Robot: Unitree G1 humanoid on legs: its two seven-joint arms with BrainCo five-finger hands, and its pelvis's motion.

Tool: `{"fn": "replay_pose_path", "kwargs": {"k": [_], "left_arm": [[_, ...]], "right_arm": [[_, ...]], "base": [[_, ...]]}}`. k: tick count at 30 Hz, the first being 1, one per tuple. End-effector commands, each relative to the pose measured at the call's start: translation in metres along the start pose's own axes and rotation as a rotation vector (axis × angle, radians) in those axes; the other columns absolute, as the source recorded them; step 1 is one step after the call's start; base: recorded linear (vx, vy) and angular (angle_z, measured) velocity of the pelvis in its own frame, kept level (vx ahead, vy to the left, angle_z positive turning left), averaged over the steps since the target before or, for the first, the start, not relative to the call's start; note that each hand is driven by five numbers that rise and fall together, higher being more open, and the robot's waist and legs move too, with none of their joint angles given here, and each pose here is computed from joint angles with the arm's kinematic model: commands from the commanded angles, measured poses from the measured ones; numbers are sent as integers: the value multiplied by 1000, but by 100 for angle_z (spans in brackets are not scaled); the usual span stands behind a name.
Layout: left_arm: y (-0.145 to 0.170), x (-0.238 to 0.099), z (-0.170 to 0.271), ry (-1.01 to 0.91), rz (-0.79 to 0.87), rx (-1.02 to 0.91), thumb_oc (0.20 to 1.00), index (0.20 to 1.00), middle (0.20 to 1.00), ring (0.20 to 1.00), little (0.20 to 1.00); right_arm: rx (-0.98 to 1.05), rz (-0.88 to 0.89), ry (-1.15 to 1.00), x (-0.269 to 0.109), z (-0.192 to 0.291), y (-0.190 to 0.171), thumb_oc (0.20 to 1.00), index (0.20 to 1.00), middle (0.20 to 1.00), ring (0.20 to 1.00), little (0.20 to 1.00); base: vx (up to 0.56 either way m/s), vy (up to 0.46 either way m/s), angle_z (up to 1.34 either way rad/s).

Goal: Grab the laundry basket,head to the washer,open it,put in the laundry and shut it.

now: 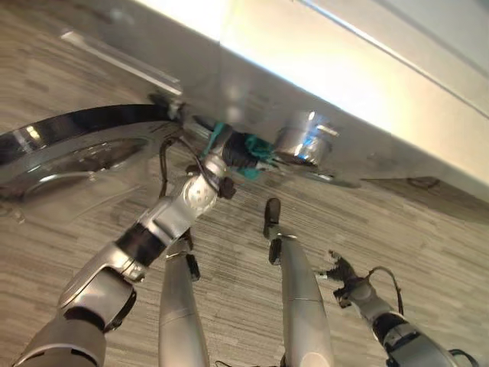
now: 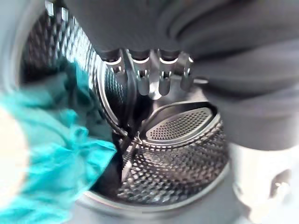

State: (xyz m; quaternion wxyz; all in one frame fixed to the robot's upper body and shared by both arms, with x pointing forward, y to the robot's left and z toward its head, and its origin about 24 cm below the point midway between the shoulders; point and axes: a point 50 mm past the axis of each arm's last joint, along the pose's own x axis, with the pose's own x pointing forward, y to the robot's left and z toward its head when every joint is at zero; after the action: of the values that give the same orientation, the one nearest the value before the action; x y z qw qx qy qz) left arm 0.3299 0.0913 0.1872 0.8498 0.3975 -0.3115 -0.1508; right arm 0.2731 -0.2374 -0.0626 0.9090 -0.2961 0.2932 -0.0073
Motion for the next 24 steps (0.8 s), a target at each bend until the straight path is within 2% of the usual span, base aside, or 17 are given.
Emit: {"fn": "replay_pose_path", "kwargs": {"k": [1,3,7,13,16,20,22,24], "left_arm": [[-3,-4,4,-27,-32,33,1000,1000,1000,1000,1000],[-21,-33,-24,117,-89,3,1000,1000,1000,1000,1000],[-21,-66,-44,223,-67,-5,1000,1000,1000,1000,1000],[-29,-60,-31,176,-27,-74,1000,1000,1000,1000,1000],[-32,-59,-22,137,-35,-109,1000,1000,1000,1000,1000],[-26,-65,-16,113,-39,-138,1000,1000,1000,1000,1000],[-23,-67,-17,114,-23,-136,1000,1000,1000,1000,1000],[-15,-74,-18,121,12,-132,1000,1000,1000,1000,1000]], "right_arm": [[-75,-84,-3,2,3,-26,1000,1000,1000,1000,1000],[-95,-127,-72,9,34,-41,1000,1000,1000,1000,1000],[-105,-152,-121,11,51,-49,1000,1000,1000,1000,1000],[-6,-182,-119,12,54,-46,1000,1000,1000,1000,1000],[74,-185,-202,13,86,-29,1000,1000,1000,1000,1000],[86,-259,-193,17,104,-50,1000,1000,1000,1000,1000],[88,-274,-167,18,98,-56,1000,1000,1000,1000,1000],[112,-348,-136,18,96,-82,1000,1000,1000,1000,1000]], "base": [[-19,32,-5],[-15,26,8],[-21,26,24],[-8,-15,15],[3,38,20],[-9,63,16],[-9,24,29],[-2,28,32]]}}
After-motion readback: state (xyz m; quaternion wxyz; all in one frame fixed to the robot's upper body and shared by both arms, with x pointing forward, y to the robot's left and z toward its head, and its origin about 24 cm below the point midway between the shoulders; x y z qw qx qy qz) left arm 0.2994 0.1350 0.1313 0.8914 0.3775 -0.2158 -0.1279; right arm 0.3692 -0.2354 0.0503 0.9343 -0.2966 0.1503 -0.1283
